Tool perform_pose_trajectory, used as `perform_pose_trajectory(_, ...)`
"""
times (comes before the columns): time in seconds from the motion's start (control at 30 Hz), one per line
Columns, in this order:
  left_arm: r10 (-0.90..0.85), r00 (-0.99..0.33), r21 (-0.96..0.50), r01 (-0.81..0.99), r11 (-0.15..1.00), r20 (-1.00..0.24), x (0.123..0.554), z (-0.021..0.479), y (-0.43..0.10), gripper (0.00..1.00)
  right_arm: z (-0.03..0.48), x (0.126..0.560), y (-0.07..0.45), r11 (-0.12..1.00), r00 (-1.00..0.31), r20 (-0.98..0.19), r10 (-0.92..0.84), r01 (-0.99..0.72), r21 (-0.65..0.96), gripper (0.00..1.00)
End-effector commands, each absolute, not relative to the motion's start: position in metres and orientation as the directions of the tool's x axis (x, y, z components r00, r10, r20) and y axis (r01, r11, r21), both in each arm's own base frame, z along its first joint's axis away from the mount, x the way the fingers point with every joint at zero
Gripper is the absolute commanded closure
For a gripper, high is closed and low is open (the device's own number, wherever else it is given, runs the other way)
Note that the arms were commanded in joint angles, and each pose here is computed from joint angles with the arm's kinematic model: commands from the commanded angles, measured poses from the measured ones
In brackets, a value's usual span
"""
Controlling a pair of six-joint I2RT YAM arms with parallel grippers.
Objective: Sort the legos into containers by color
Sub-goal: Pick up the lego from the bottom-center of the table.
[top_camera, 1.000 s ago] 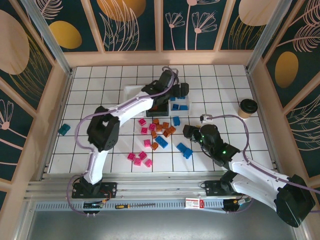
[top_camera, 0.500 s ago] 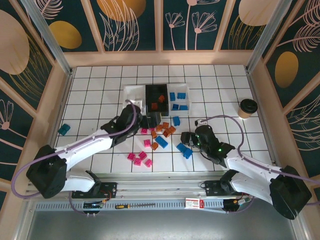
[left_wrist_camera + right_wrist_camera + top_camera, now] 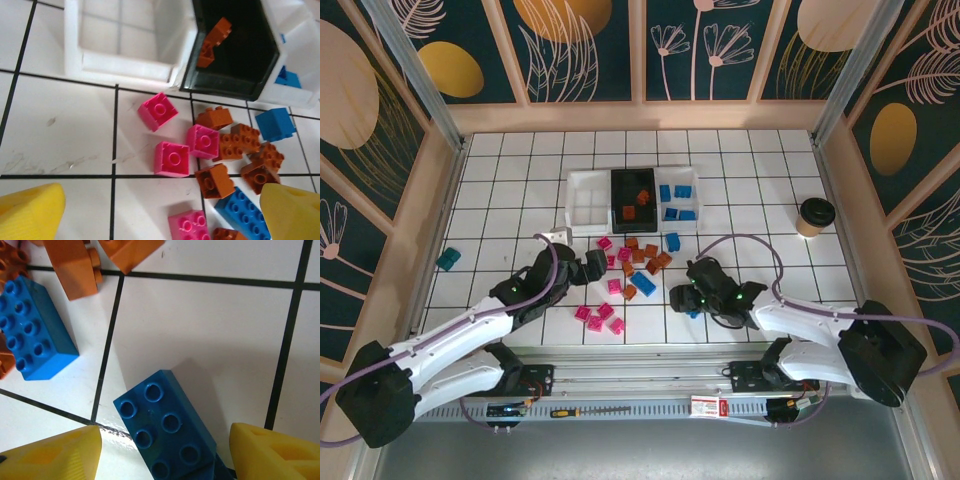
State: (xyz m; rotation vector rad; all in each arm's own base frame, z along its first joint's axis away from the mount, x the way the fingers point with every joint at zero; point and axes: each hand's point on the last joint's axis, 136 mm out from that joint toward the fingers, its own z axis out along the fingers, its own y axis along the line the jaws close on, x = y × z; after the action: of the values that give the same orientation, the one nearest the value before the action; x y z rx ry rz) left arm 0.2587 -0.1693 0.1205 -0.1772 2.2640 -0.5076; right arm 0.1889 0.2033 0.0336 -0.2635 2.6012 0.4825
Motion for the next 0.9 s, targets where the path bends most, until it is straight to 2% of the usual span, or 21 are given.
perform_pose_trajectory(0.0, -0.304, -0.679, -0.411, -0.003, 0.912, -0.668, 0.258, 0.115, -0.164, 0.01, 0.036, 0.191, 0.196, 0.942, -0.853, -0.501, -0.148, -0.276, 0.191, 0.31)
perform_pose_trajectory(0.23, -0.297, -0.690, -0.412, 0.002, 0.911, -0.660, 0.260, 0.110, -0.170, 0.01, 0.043, 0.206, 0.206, 0.941, -0.818, -0.536, -0.208, -0.317, 0.120, 0.31)
perform_pose_trajectory(0.33, -0.294, -0.699, -0.406, -0.007, 0.914, -0.651, 0.261, 0.106, -0.170, 0.01, 0.036, 0.209, 0.210, 0.939, -0.822, -0.516, -0.243, -0.333, 0.088, 0.35)
perform_pose_trajectory(0.57, -0.296, -0.697, -0.398, -0.017, 0.917, -0.653, 0.259, 0.105, -0.166, 0.01, 0.018, 0.206, 0.217, 0.930, -0.838, -0.462, -0.291, -0.361, 0.069, 0.50)
perform_pose_trajectory(0.67, -0.297, -0.692, -0.397, -0.016, 0.918, -0.659, 0.259, 0.107, -0.165, 0.01, 0.017, 0.208, 0.220, 0.928, -0.834, -0.468, -0.292, -0.365, 0.072, 0.64)
perform_pose_trajectory(0.73, -0.299, -0.688, -0.397, -0.017, 0.918, -0.662, 0.260, 0.109, -0.164, 0.01, 0.023, 0.213, 0.222, 0.928, -0.817, -0.504, -0.279, -0.365, 0.078, 0.71)
perform_pose_trajectory(0.87, -0.310, -0.672, -0.398, -0.025, 0.917, -0.673, 0.261, 0.112, -0.162, 0.01, 0.065, 0.234, 0.236, 0.915, -0.731, -0.645, -0.224, -0.385, 0.119, 0.76)
